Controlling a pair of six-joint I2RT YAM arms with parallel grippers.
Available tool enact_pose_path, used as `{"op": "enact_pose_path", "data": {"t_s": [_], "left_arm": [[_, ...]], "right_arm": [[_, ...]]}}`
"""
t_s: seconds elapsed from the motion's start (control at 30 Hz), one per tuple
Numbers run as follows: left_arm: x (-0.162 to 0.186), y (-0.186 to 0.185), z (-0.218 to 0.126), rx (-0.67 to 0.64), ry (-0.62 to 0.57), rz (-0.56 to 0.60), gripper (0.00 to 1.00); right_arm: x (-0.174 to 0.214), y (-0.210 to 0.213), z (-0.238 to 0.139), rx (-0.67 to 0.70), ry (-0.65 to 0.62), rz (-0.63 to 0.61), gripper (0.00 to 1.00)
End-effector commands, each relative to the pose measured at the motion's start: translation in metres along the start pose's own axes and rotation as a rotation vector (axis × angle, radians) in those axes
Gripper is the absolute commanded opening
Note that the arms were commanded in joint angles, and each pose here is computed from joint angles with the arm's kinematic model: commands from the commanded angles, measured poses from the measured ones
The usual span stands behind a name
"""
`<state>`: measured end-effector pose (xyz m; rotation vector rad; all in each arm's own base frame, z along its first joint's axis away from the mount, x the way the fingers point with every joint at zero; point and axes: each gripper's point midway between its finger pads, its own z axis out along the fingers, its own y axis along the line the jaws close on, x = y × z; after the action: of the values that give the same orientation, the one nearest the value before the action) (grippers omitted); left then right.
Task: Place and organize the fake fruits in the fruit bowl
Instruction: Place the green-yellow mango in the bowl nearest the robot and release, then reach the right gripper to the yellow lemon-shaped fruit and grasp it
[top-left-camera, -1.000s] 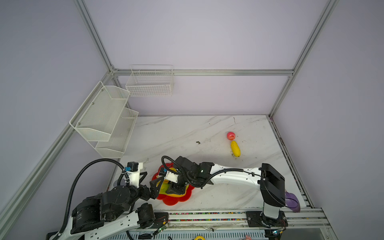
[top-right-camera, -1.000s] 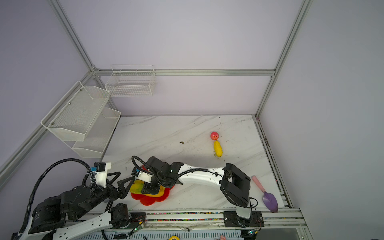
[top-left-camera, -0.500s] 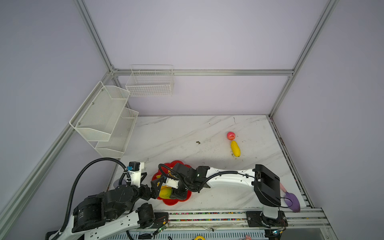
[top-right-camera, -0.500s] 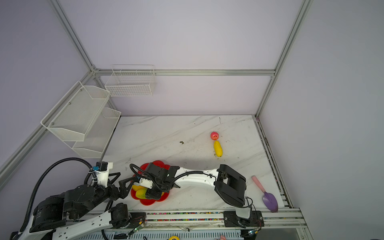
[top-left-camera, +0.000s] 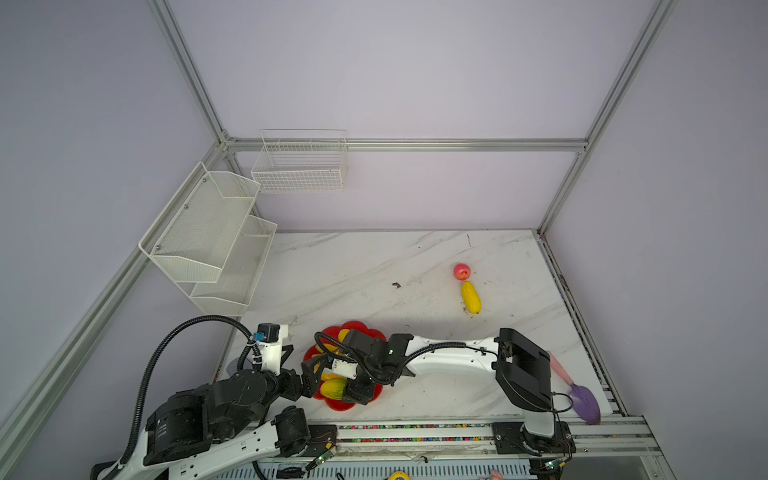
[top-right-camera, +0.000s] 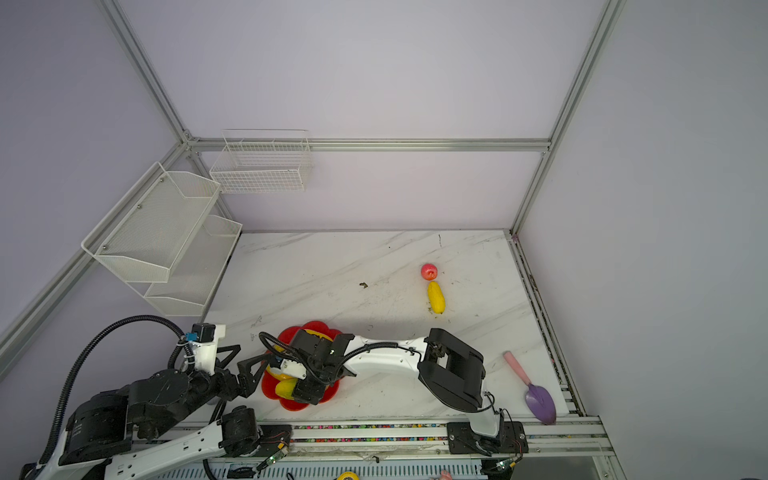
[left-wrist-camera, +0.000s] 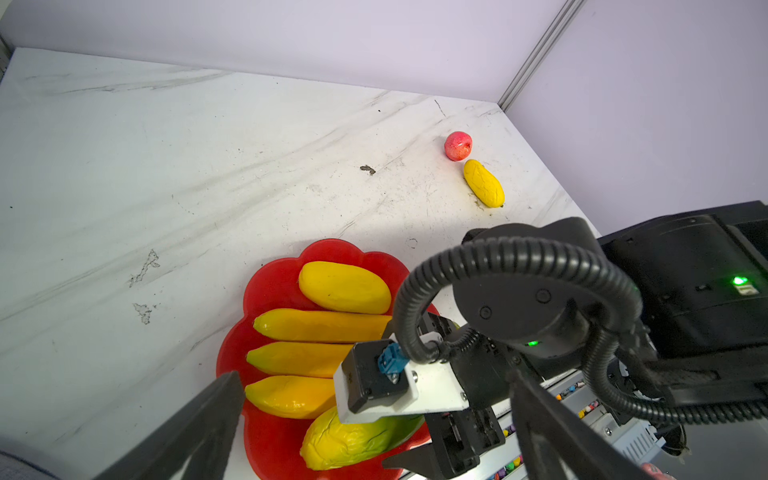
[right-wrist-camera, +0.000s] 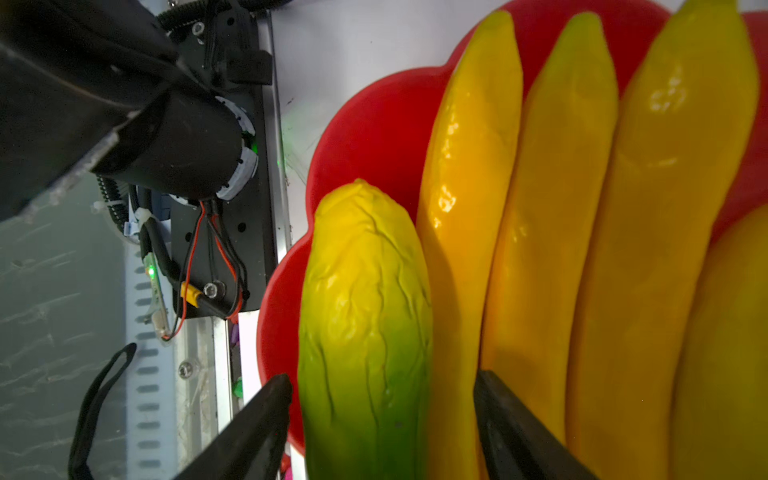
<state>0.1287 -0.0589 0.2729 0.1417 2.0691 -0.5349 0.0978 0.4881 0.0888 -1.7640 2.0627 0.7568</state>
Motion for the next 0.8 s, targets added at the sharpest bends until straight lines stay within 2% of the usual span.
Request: {"op": "enact_pose_path", "data": {"t_s": [0.0, 0.17, 0.27, 0.37, 0.47, 0.5, 0.6, 0.77], "left_arm": [[-0.026, -0.001, -0.018, 0.029, -0.076, -0.062, 1.0], [-0.032, -0.007, -0.02, 0.063, -0.099, -0.057, 1.0], [-0.036, -0.008, -0.022, 0.068, -0.116, -0.053, 1.0], [-0.038, -0.007, -0.021, 0.06, -0.13, -0.046, 1.0], [-0.035, -0.009, -0.012, 0.038, -0.12, -0.028, 1.0], [-0.032, -0.015, -0.003, 0.038, -0.107, -0.012, 1.0], [-0.024, -0.045, 0.025, 0.083, -0.068, 0.052, 1.0], [-0.02, -0.109, 0.062, 0.234, -0.032, 0.16, 1.0]], "right_arm": [[-0.034, 0.008, -0.035, 0.007, -0.102, -0.041, 0.76], [-0.052, -0.011, -0.074, 0.09, -0.187, 0.005, 0.82], [-0.049, -0.047, -0.098, 0.187, -0.222, 0.111, 0.83], [-0.034, -0.096, -0.121, 0.274, -0.266, 0.27, 0.83], [-0.001, -0.165, -0.154, 0.449, -0.324, 0.516, 0.84], [0.02, -0.194, -0.168, 0.526, -0.339, 0.626, 0.84], [0.081, -0.254, -0.207, 0.694, -0.379, 0.841, 0.85], [0.157, -0.304, -0.258, 0.913, -0.386, 1.016, 0.87]]}}
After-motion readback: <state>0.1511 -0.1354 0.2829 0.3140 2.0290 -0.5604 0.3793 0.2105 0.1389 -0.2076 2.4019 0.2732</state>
